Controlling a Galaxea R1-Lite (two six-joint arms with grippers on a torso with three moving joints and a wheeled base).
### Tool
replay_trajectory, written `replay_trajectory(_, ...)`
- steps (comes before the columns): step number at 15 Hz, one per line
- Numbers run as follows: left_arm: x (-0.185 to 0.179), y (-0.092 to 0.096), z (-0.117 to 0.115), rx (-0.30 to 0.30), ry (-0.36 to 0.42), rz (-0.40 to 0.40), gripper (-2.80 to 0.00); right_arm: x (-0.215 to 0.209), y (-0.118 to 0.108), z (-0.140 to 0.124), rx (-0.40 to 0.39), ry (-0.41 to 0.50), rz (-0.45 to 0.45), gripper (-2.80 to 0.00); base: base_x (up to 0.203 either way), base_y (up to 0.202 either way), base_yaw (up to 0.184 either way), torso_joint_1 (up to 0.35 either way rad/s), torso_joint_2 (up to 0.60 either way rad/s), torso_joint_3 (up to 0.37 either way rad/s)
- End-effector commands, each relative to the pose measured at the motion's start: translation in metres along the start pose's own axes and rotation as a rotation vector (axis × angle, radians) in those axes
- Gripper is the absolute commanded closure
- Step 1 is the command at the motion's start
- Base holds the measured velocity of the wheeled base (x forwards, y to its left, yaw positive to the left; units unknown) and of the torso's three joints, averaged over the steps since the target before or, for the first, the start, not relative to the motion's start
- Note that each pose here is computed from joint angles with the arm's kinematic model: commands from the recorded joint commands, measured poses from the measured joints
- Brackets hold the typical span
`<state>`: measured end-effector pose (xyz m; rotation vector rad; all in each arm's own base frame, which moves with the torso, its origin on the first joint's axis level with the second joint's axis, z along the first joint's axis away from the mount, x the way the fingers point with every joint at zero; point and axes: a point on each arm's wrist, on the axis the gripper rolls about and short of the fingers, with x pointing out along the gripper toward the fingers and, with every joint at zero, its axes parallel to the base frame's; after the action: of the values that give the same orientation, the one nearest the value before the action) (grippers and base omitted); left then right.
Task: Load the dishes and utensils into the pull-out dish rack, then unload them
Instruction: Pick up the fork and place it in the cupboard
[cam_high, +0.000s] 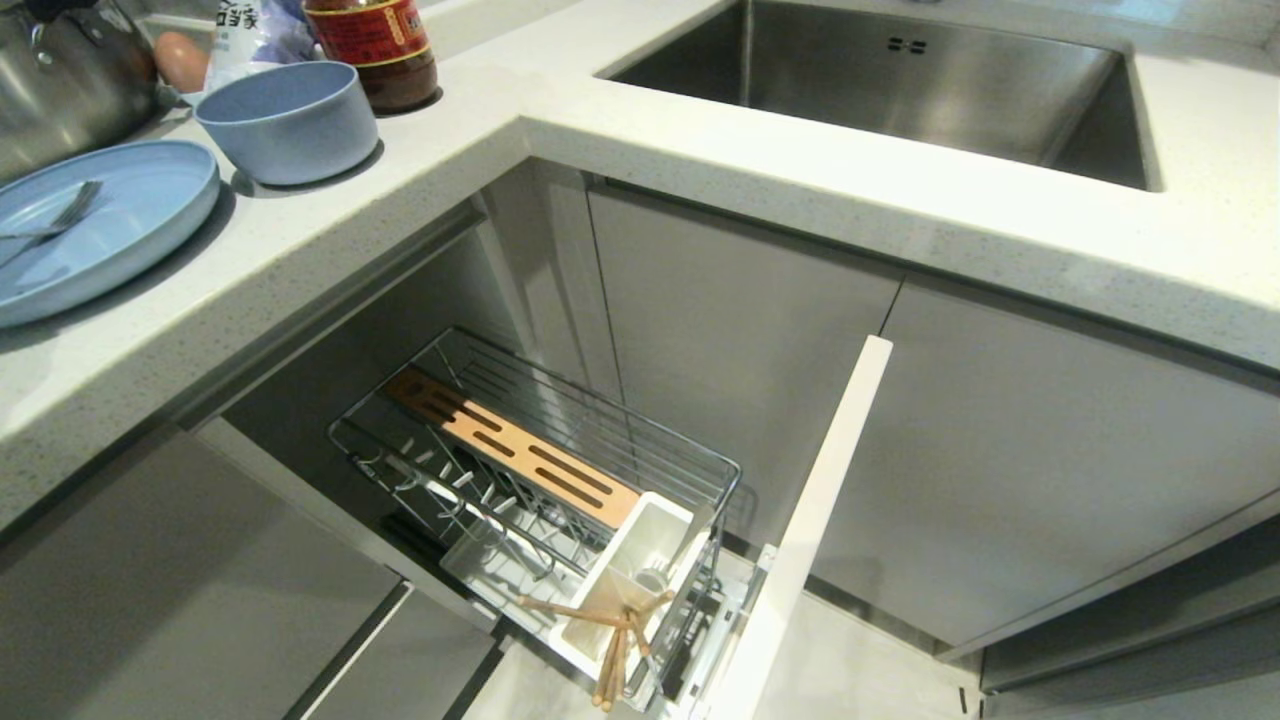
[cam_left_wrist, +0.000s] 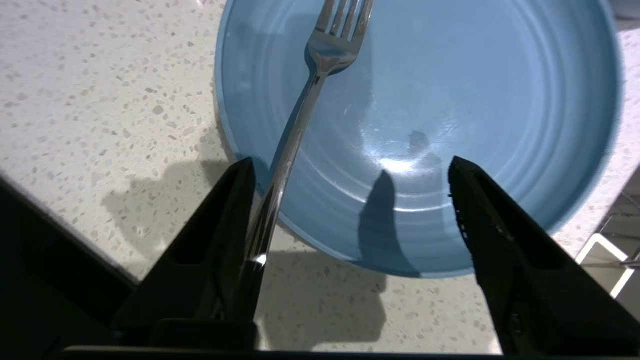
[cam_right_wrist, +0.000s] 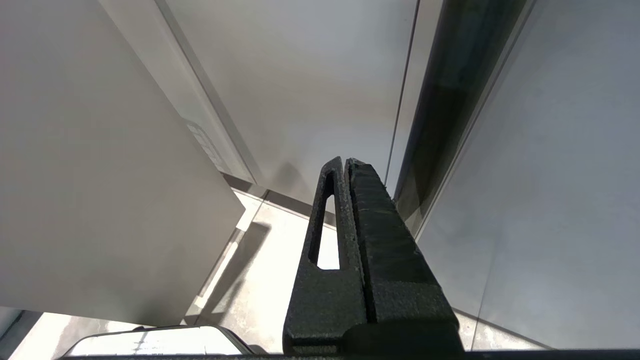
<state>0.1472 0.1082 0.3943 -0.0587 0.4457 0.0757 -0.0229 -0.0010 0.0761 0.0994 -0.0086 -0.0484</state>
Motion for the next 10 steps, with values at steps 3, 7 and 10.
replay_trajectory(3, 0.018, 0.004, -0.002, 0.024, 0.046, -0.043, -2.80, 0.000, 0.000, 0.000, 0.001, -0.005, 0.000, 0.00, 0.000, 0.000, 0.000, 0.000, 0.00, 0.000)
replay_trajectory(7, 0.029, 0.000, -0.002, 0.033, 0.068, -0.090, -2.80, 0.000, 0.000, 0.000, 0.001, -0.005, 0.000, 0.00, 0.000, 0.000, 0.000, 0.000, 0.00, 0.000)
replay_trajectory(10, 0.031, -0.006, -0.003, 0.045, 0.076, -0.118, -2.80, 0.000, 0.000, 0.000, 0.001, -0.004, 0.000, 0.00, 0.000, 0.000, 0.000, 0.000, 0.00, 0.000)
